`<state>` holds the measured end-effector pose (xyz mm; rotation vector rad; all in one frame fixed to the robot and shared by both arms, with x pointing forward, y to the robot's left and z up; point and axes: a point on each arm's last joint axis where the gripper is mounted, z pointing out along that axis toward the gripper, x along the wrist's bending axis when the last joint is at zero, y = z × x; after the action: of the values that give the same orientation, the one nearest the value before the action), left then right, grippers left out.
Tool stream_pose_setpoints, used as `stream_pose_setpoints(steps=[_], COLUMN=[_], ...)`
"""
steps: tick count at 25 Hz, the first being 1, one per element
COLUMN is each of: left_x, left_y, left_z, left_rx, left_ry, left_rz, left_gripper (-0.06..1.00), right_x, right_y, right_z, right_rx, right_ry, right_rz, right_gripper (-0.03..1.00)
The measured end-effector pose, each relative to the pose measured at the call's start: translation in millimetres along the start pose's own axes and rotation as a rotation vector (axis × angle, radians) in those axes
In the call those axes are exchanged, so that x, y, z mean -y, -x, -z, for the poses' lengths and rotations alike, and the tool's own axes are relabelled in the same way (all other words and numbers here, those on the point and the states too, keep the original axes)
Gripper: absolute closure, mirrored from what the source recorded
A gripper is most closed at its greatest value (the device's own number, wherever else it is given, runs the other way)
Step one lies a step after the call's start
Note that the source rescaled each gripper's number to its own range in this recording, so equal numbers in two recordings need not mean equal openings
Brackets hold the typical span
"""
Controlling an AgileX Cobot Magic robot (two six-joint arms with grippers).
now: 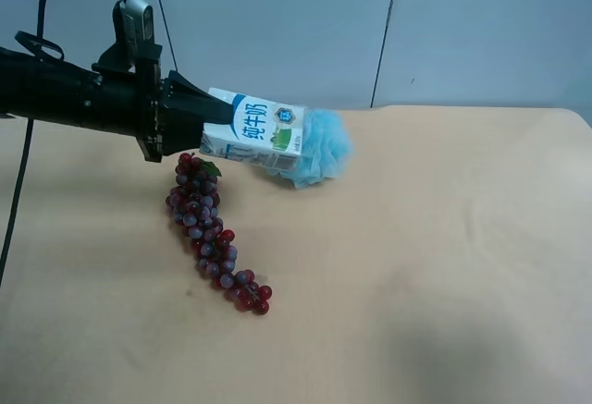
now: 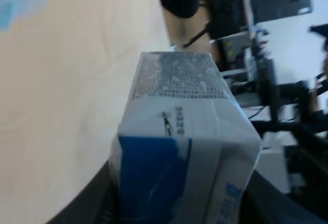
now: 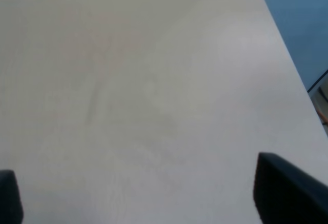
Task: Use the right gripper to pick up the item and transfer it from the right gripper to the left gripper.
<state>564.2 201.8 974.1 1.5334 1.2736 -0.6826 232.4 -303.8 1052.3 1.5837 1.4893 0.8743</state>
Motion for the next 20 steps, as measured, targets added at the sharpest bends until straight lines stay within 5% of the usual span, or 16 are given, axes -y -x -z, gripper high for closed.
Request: stream_pose_setpoints(steps=[5, 9, 14, 20], left_x=[-29.4, -43.7, -47.8, -50.4], left_y=[34.2, 55.1, 40.5, 25.0], left_z=[28.7, 48.8, 68.5, 84.0], left_rx=[-0.131, -0.312, -0.644, -0.89], left_ry=[-0.052, -0.107, -0.142, -0.121], left_rz=[-0.18, -0.237, -0.189, -0.143], left_gripper=[0.94, 0.94, 0.94, 0.94], right_x=[0.0, 0.0, 0.0, 0.0], right_y=[0.0, 0.0, 0.0, 0.0], right_z=[0.0, 0.0, 0.0, 0.0], right_rx=[0.0, 0.0, 0.0, 0.0], right_ry=[0.0, 0.0, 0.0, 0.0], right_rz=[0.0, 0.0, -0.001, -0.001], right_gripper=[0.18, 0.18, 0.18, 0.18])
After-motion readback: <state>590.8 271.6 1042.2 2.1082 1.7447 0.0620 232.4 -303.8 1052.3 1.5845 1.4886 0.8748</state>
